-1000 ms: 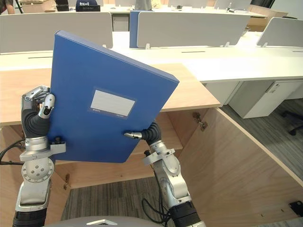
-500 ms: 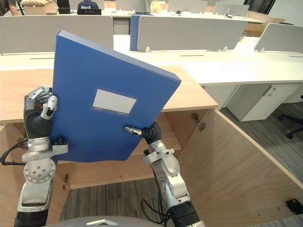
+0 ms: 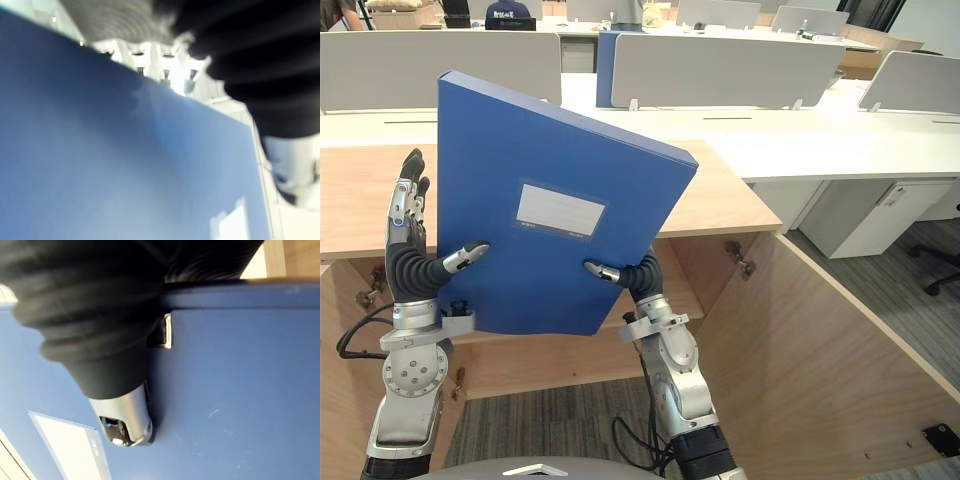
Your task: Walk over to the cabinet, pick up the folder, carry it to the office cabinet, place the folder inside the office cabinet, then close the office cabinet door
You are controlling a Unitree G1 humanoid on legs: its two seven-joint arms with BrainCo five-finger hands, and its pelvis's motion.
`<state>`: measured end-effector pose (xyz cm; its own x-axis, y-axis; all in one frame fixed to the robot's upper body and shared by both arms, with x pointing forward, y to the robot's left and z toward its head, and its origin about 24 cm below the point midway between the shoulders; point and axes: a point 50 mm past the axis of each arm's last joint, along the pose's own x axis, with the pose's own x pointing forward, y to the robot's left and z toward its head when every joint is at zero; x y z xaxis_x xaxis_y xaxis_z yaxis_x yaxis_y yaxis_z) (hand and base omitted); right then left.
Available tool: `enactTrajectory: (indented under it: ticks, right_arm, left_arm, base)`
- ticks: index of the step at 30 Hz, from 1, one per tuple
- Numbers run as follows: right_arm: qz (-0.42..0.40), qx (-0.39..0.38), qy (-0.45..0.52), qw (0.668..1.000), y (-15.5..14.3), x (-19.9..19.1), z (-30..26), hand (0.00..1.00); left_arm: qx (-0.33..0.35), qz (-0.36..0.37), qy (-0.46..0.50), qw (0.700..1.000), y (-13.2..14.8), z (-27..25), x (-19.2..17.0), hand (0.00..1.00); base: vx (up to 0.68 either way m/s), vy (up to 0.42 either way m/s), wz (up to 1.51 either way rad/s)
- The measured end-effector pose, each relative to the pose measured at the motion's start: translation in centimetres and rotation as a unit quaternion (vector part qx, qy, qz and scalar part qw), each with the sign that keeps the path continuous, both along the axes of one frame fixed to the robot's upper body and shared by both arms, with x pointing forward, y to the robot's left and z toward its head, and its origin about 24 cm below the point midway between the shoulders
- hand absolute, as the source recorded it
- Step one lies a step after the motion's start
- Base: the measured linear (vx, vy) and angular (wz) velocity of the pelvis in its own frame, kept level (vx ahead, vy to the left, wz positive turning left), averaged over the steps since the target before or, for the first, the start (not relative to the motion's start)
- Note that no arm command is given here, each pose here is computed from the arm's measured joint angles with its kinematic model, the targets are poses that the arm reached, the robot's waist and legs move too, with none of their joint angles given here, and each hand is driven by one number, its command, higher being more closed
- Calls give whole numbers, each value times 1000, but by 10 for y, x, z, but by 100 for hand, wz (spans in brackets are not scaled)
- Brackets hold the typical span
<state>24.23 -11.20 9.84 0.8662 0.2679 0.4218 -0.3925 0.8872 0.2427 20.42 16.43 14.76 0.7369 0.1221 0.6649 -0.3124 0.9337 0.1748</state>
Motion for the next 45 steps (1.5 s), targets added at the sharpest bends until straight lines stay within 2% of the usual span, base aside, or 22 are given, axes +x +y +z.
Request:
enactTrajectory:
  ticks: [5,11,17,22,25,28,33,37,45]
  right_arm:
    - [-67,-6,5,998,-17,-2,-3,100]
    - [-163,-13,8,987,-45,-9,-3,100]
    - [-188,-40,-11,981,-49,-14,3,100]
    - [-192,-88,-3,977,-47,-19,-4,100]
    - [-183,-130,-8,975,-41,-19,-5,100]
    - [-156,-181,-8,971,-33,-17,-11,100]
    - [-123,-248,-4,961,-23,-4,-23,100]
    - [-113,-293,-79,946,-9,15,3,100]
    - [-117,-298,-154,935,9,4,28,100]
  left_arm:
    - [0,38,15,999,15,-6,-6,0]
    - [-46,118,27,992,44,-15,-19,0]
    - [-59,147,36,987,53,-20,-25,0]
    - [-64,146,55,986,55,-27,-29,0]
    - [-72,133,100,983,55,-45,-27,0]
    - [-79,107,151,980,50,-65,-25,0]
    - [-87,73,177,978,40,-76,-16,0]
    - [-90,41,148,984,36,-63,3,0]
    - [-101,21,152,983,26,-65,0,0]
  base:
    - [0,0,0]
    - [0,0,1]
    - [0,0,0]
    - [1,-1,8]
    - [0,-7,7]
    - [-3,-8,16]
    - [-47,12,27]
    - [-223,33,21]
    - [-147,31,9]
